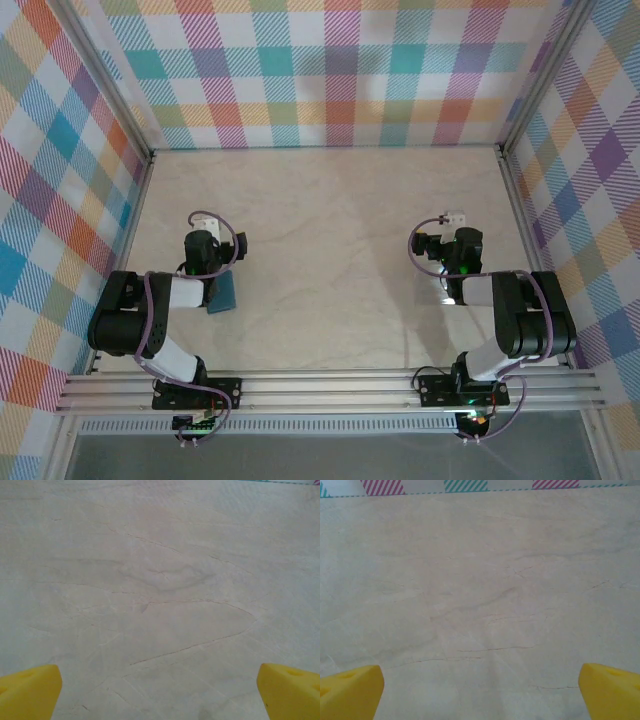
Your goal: Take the credit cards out of the card holder
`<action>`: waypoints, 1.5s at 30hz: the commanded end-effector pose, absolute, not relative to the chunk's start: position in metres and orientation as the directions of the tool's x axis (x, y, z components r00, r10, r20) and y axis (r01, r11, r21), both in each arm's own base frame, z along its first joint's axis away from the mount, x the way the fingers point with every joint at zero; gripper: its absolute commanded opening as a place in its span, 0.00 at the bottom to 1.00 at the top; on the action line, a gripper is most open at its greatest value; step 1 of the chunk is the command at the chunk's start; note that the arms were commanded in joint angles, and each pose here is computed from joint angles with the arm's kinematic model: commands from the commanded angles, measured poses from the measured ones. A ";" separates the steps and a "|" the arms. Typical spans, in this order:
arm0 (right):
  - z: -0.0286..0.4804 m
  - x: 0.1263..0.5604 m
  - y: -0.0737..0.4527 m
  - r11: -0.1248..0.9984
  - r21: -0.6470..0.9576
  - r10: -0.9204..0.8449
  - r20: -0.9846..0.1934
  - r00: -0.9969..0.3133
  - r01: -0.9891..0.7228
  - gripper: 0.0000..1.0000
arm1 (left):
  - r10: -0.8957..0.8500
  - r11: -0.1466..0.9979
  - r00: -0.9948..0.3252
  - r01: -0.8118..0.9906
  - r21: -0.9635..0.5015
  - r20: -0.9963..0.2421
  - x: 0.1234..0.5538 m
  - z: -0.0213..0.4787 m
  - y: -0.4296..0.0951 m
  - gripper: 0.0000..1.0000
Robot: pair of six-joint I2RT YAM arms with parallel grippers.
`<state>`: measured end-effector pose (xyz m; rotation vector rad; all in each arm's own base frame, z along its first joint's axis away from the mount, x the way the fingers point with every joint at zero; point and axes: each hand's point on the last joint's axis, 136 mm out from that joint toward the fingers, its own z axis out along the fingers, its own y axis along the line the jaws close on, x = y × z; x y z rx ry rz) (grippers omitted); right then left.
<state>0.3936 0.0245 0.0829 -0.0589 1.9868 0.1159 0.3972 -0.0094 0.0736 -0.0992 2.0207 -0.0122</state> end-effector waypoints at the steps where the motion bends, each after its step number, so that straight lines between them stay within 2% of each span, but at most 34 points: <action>1: 0.092 0.398 0.025 0.992 0.072 0.028 -0.928 -0.373 -0.104 1.00 | -0.063 0.998 -0.411 -0.041 -0.050 -0.909 0.399 0.079 -0.013 1.00; 28: 0.095 0.397 0.026 0.991 0.071 0.024 -0.929 -0.370 -0.112 1.00 | -0.065 0.998 -0.407 -0.044 -0.051 -0.911 0.398 0.079 -0.013 1.00; 31: 0.105 0.398 0.028 0.990 0.073 0.020 -0.923 -0.384 -0.124 1.00 | -0.098 0.988 -0.411 -0.148 -0.040 -0.907 0.397 0.090 0.003 1.00; 40: 0.122 0.379 0.025 0.990 0.128 0.069 -0.821 -0.567 -0.066 1.00 | -0.139 0.968 -0.434 -0.249 -0.030 -0.890 0.388 0.126 0.012 1.00; 45: 0.117 0.349 0.024 0.978 0.206 0.174 -0.673 -0.718 0.043 0.98 | -0.243 0.943 -0.451 -0.316 -0.102 -0.859 0.377 0.141 0.011 1.00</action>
